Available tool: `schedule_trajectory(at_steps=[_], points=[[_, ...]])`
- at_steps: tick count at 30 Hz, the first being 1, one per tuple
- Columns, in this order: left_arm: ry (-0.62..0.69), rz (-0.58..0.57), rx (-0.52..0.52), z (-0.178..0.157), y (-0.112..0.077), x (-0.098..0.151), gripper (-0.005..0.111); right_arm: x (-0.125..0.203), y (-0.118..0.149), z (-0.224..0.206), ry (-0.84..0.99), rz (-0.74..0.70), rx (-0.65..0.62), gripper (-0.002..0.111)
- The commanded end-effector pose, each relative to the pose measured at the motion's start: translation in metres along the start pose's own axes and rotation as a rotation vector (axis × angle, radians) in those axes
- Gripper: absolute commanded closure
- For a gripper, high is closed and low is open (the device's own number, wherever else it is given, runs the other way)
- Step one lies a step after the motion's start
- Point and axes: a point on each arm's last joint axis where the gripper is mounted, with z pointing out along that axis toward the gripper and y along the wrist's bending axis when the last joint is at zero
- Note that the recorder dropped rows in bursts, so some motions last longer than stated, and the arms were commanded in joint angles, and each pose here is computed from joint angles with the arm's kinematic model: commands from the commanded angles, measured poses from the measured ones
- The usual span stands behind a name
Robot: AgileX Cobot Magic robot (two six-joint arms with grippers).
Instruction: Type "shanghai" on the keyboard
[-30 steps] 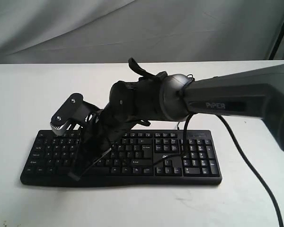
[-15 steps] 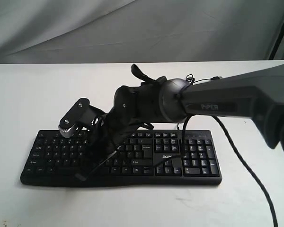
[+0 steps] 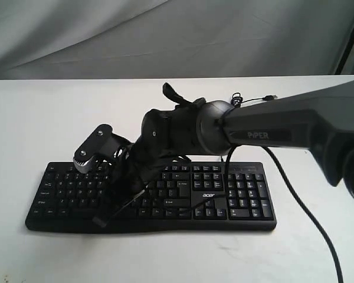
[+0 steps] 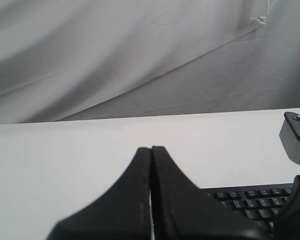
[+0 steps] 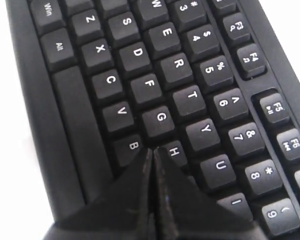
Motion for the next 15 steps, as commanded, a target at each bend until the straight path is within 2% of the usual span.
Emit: schedule_trajectory(at_steps=[1,8,15], points=[[-0.007,-0.002,0.007,0.0,0.0,0.0,0.107,-0.001,-0.001,-0.004,-0.007,-0.002,0.004,0.108],[-0.007,-0.002,0.007,0.0,0.0,0.0,0.107,-0.02,-0.004,-0.024,-0.066,-0.046,0.039,0.108],[-0.007,-0.002,0.007,0.0,0.0,0.0,0.107,-0.042,-0.009,-0.012,-0.061,-0.065,-0.003,0.108]])
